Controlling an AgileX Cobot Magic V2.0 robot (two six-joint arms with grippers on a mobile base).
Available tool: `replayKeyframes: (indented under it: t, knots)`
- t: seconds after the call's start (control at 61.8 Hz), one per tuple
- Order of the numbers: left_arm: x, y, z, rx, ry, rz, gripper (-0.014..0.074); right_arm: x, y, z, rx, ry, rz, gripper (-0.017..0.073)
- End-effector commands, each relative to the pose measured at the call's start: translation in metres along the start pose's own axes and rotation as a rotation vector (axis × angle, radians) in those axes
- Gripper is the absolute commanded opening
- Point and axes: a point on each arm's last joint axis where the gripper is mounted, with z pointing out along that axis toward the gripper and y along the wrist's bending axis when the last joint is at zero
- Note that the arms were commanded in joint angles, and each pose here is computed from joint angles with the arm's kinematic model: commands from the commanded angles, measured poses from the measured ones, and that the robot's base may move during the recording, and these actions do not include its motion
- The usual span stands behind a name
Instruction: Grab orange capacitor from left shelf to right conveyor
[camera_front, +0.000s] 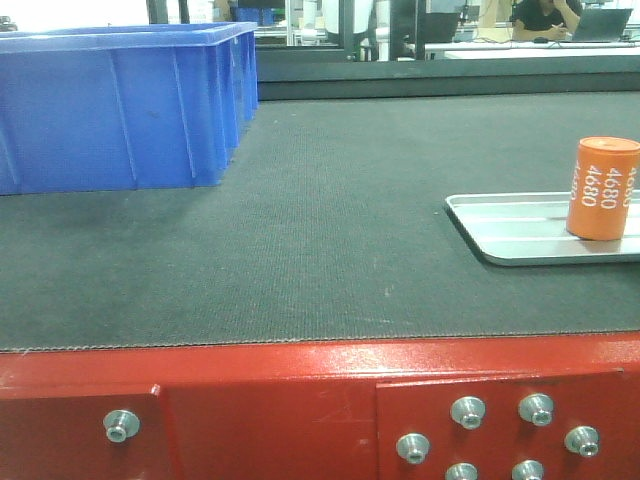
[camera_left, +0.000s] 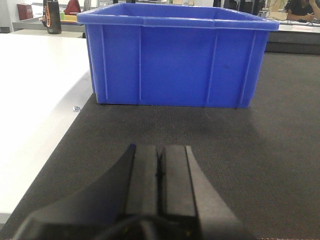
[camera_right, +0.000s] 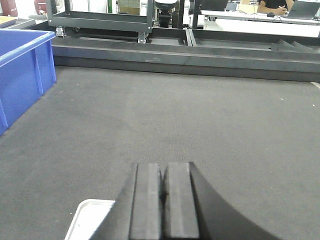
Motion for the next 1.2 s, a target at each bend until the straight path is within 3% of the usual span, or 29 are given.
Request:
replayKeyframes:
  t: [0.0,0.372,0.582,0.841,0.954,1.18]
  knots:
    - [-0.010,0.000,-0.002,0.005,-0.105,-0.004,-0.0127,-0.017,0.001,-0.003,-0.012,-0.104,-0.010,0.0066]
    - [-0.010,0.000,-0.002,0.005,-0.105,-0.004,-0.0127,-0.001,0.000,-0.012,-0.005,-0.080,-0.010,0.0066]
    - [-0.010,0.000,-0.002,0.005,-0.105,-0.004,-0.0127,0.057,-0.008,-0.051,0.074,-0.098,0.065,0.0066]
    - [-0.010,0.000,-0.002,0.005,-0.105,-0.004,-0.0127,0.136,-0.009,-0.078,0.120,-0.166,0.078,0.0066]
    - [-0.010,0.000,-0.002,0.005,-0.105,-0.004,-0.0127,0.152,-0.008,-0.085,0.118,-0.221,0.074,0.0066]
    - [-0.010,0.000,-0.002,0.005,-0.105,-0.004,-0.0127,0.153,-0.008,-0.083,0.118,-0.182,0.078,0.0066]
